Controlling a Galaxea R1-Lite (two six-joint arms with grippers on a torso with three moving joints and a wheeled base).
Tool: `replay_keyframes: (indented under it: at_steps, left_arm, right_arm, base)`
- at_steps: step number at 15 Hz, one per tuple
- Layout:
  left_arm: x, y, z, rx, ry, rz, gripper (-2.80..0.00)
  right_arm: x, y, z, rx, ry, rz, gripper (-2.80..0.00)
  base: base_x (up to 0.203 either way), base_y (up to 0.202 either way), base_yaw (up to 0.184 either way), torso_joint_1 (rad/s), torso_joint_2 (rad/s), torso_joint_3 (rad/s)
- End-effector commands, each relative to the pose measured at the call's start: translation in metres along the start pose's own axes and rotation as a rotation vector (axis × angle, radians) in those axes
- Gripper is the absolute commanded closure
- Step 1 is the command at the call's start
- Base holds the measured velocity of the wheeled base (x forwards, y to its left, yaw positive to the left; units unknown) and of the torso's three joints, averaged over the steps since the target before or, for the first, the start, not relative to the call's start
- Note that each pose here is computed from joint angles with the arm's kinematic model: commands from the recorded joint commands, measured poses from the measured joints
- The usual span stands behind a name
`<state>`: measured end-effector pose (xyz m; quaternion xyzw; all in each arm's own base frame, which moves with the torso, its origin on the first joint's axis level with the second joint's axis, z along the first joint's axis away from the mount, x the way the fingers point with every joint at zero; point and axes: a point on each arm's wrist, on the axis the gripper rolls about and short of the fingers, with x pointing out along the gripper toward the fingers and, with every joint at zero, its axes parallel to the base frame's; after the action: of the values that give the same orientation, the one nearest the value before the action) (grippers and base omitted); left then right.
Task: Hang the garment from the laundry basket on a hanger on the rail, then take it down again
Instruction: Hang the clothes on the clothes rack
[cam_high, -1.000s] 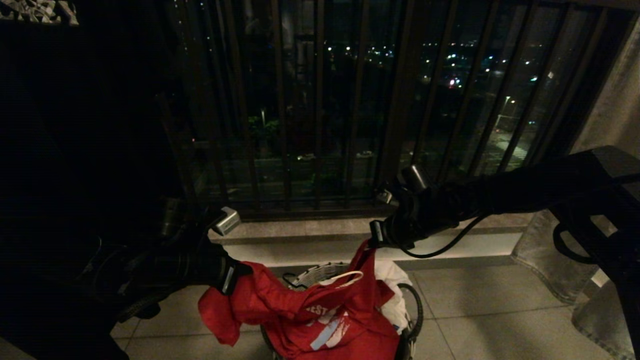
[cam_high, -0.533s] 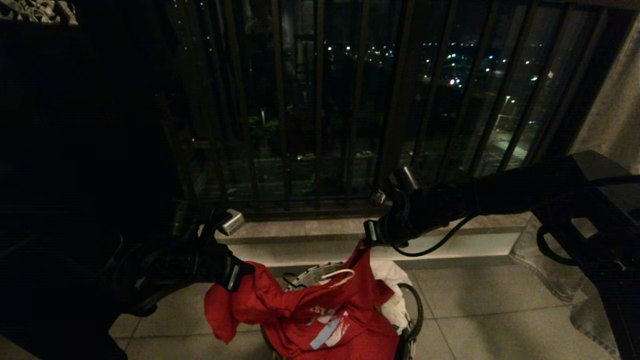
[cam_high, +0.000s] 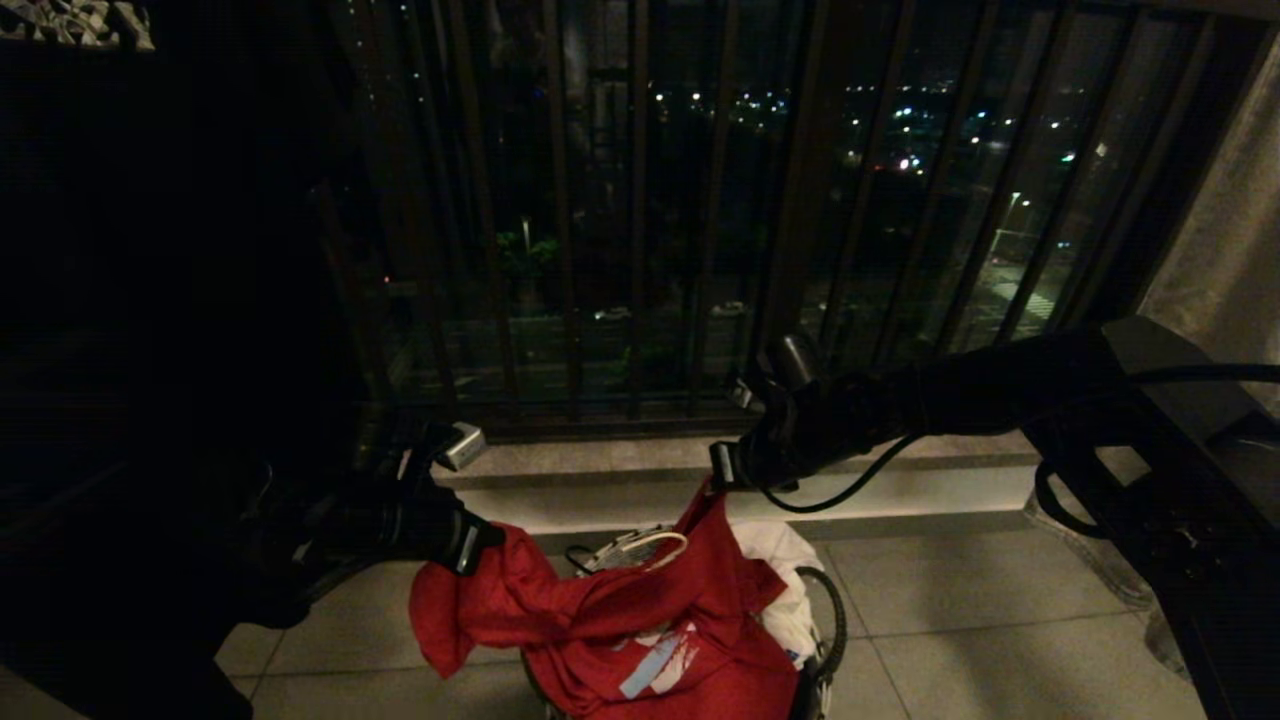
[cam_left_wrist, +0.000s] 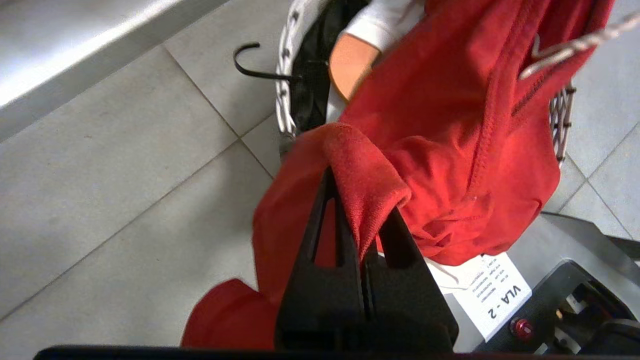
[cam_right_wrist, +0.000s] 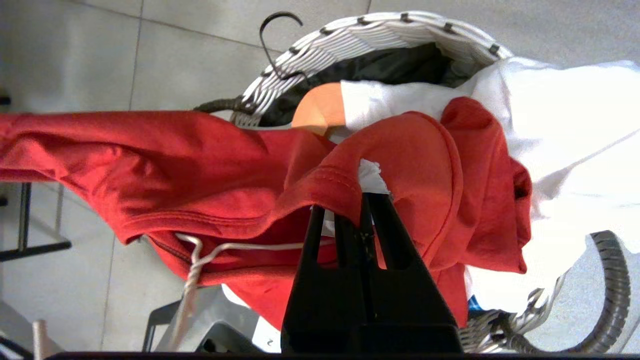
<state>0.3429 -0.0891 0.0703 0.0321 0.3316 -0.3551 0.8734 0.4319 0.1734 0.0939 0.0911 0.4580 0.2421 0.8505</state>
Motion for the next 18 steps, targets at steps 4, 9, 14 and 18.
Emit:
replay_keyframes:
  at_steps: [4, 9, 14, 18]
  left_arm:
    - [0.01, 0.007, -0.006, -0.012, 0.022, 0.012, 0.0]
    - [0.016, 0.01, -0.01, -0.014, 0.038, 0.009, 0.0]
    - [0.017, 0.01, -0.011, -0.015, 0.042, 0.008, 0.0]
    - [0.017, 0.01, -0.013, -0.017, 0.046, 0.008, 0.0]
  right_arm:
    - [0.011, -0.004, 0.001, 0.006, -0.002, -0.014, 0.0]
    - [0.015, -0.006, -0.001, 0.008, 0.006, -0.016, 0.0]
    - [0.017, -0.008, -0.003, 0.014, 0.016, -0.02, 0.0]
    - [0.018, -0.008, -0.004, 0.014, 0.021, -0.021, 0.0]
  base:
    - [0.0, 0.0, 0.0, 0.0, 0.0, 0.0]
    - [0.0, 0.0, 0.0, 0.0, 0.0, 0.0]
    - [0.0, 0.0, 0.0, 0.0, 0.0, 0.0]
    - [0.0, 0.0, 0.0, 0.0, 0.0, 0.0]
